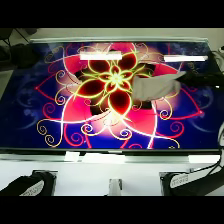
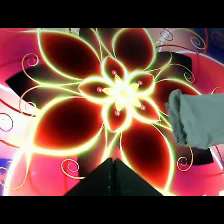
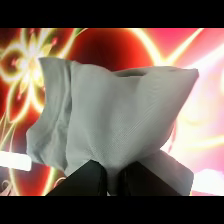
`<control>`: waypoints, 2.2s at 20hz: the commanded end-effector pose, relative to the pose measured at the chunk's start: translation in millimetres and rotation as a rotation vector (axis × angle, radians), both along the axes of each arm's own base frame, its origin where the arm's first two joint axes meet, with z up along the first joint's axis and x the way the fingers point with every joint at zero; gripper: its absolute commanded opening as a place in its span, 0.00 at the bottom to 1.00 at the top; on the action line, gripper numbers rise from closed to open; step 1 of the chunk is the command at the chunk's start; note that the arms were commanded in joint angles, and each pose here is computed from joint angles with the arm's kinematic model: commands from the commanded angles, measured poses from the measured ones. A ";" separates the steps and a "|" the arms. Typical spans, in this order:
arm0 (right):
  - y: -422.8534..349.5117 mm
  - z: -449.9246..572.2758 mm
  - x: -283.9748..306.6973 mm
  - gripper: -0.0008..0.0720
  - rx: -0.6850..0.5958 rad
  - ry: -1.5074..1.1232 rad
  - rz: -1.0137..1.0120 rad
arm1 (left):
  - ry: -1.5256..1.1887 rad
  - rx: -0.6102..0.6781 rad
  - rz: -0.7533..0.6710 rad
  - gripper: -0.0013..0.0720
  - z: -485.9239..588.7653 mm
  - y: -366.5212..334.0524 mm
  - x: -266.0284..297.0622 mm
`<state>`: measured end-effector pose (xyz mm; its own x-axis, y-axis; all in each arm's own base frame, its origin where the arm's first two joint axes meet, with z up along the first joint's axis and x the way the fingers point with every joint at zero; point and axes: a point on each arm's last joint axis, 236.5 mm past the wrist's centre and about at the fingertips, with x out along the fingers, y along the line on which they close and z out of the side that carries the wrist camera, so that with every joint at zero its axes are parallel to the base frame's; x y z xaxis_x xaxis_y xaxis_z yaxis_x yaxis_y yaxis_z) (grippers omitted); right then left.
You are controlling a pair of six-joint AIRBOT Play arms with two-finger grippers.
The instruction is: Fold the shirts.
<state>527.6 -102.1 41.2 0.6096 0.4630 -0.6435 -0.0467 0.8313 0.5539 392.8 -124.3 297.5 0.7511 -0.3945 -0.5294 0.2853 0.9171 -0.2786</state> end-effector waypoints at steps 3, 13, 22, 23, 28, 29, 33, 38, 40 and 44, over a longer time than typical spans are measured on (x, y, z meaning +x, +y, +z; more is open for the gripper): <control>-168.1 6.4 -75.8 0.05 -0.027 0.018 -0.276 | 0.010 0.000 -0.001 0.06 -1.9 -0.4 -1.3; -249.6 -45.4 -278.3 0.05 -0.023 0.447 -0.412 | 0.014 0.000 -0.001 0.06 -3.3 -0.6 -0.3; -193.1 -90.2 -343.2 0.05 -0.018 0.698 -0.430 | 0.025 -0.016 0.007 0.06 -4.6 -1.5 0.7; -190.3 -95.4 -350.4 0.05 -0.027 0.722 -0.427 | 0.025 -0.015 0.006 0.06 -4.6 -1.5 0.6; -179.0 -105.9 -359.4 0.05 0.001 0.765 -0.425 | 0.024 -0.015 0.007 0.06 -4.6 -1.4 0.7; -177.9 -104.8 -360.0 0.05 0.004 0.768 -0.424 | 0.024 -0.015 0.007 0.06 -4.6 -1.4 0.7; -178.5 -102.3 -366.6 0.07 -0.011 0.792 -0.429 | 0.024 -0.015 0.006 0.06 -4.5 -1.4 0.7; -173.9 -79.7 -350.6 0.79 -0.006 0.706 -0.427 | 0.022 -0.013 0.005 0.06 -4.4 -1.4 0.8; -188.9 -53.3 -348.3 0.79 -0.085 0.667 -0.478 | 0.023 -0.013 0.005 0.06 -4.6 -1.4 0.9; -235.0 43.7 -316.1 0.79 -0.298 0.486 -0.603 | 0.016 -0.017 0.011 0.06 -6.5 -1.7 8.9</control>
